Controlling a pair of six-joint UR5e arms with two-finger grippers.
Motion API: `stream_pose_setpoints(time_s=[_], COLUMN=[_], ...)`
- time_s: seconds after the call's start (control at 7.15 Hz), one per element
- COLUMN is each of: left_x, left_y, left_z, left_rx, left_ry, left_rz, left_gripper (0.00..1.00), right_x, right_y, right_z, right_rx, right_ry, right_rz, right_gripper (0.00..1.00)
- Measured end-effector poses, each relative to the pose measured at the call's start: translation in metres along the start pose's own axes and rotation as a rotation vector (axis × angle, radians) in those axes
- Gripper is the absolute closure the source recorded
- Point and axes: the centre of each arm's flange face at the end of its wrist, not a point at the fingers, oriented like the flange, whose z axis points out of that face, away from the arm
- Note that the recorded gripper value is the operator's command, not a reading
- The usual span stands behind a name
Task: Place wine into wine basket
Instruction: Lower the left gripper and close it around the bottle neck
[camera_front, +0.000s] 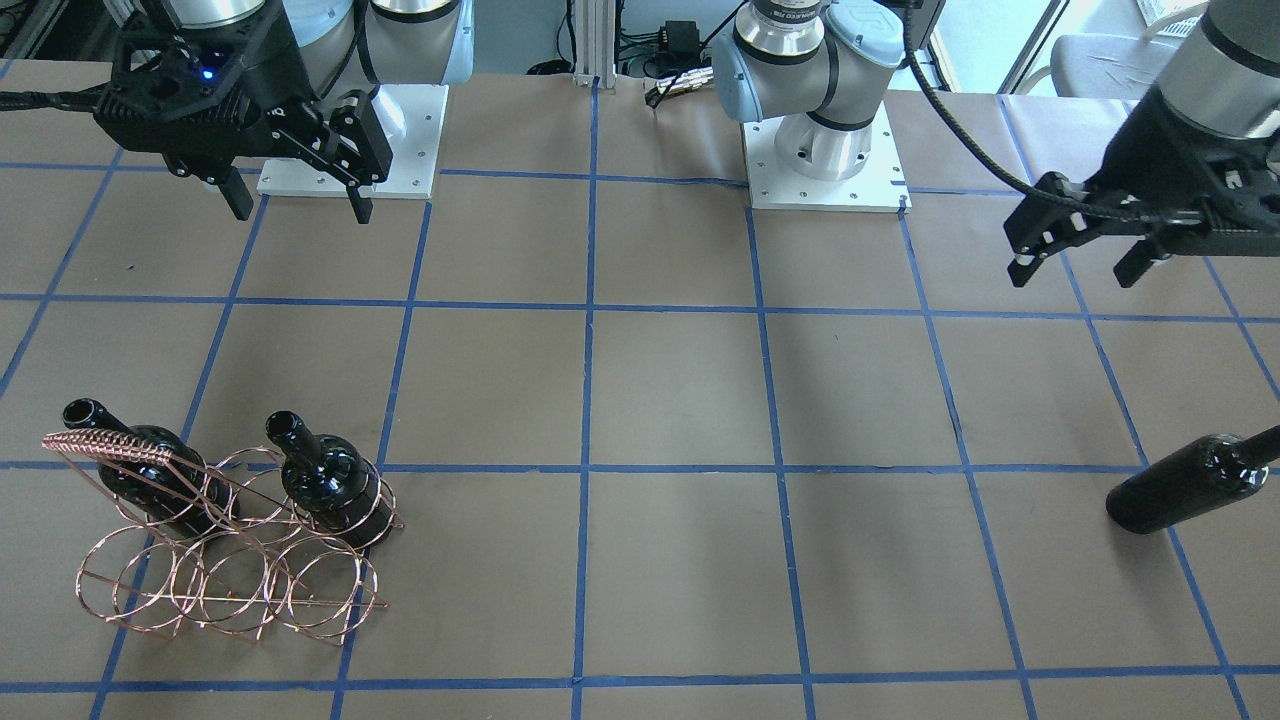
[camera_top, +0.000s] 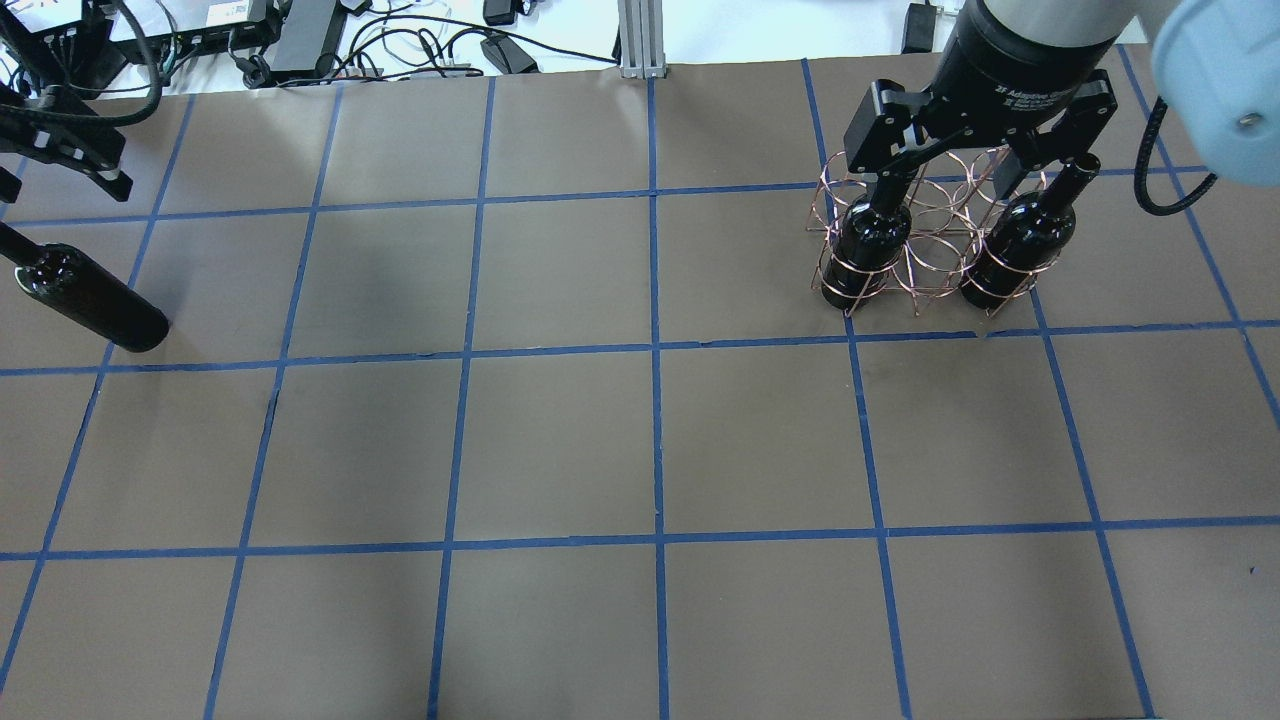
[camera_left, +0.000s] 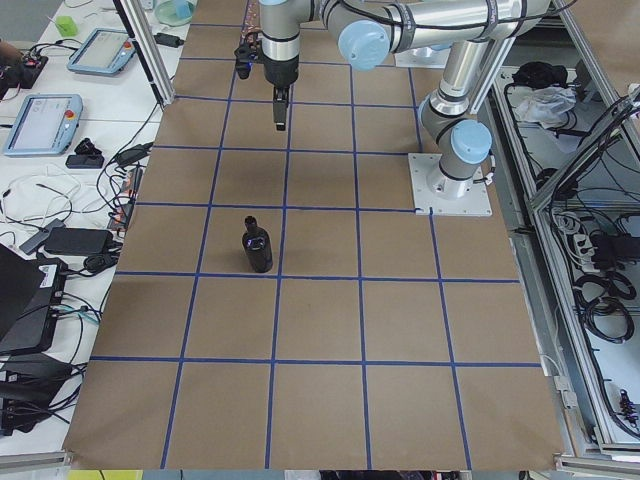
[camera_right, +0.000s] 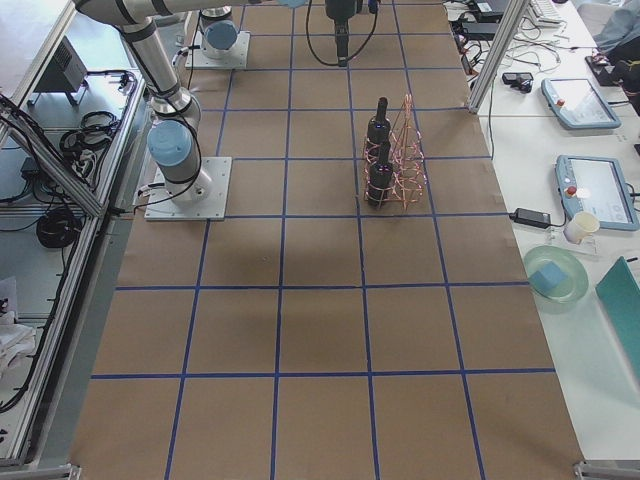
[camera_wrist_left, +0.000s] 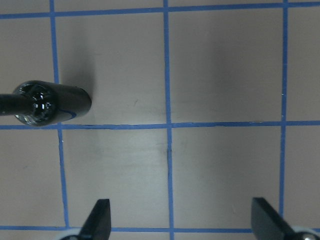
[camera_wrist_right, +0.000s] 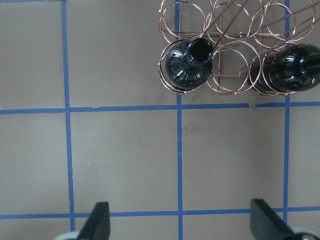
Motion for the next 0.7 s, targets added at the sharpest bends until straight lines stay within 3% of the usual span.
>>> stream_pose_setpoints(time_s=[0.7], left_x=[-0.142], left_y=[-0.033], left_z=[0.056], left_rx=[0.020], left_ry=[-0.024], left_rz=[0.074], left_gripper=[0.00], right_x=[0.000], right_y=[0.000], right_z=[0.000], right_rx=[0.000], right_ry=[0.000], right_rz=[-0.001], right_gripper=[0.00])
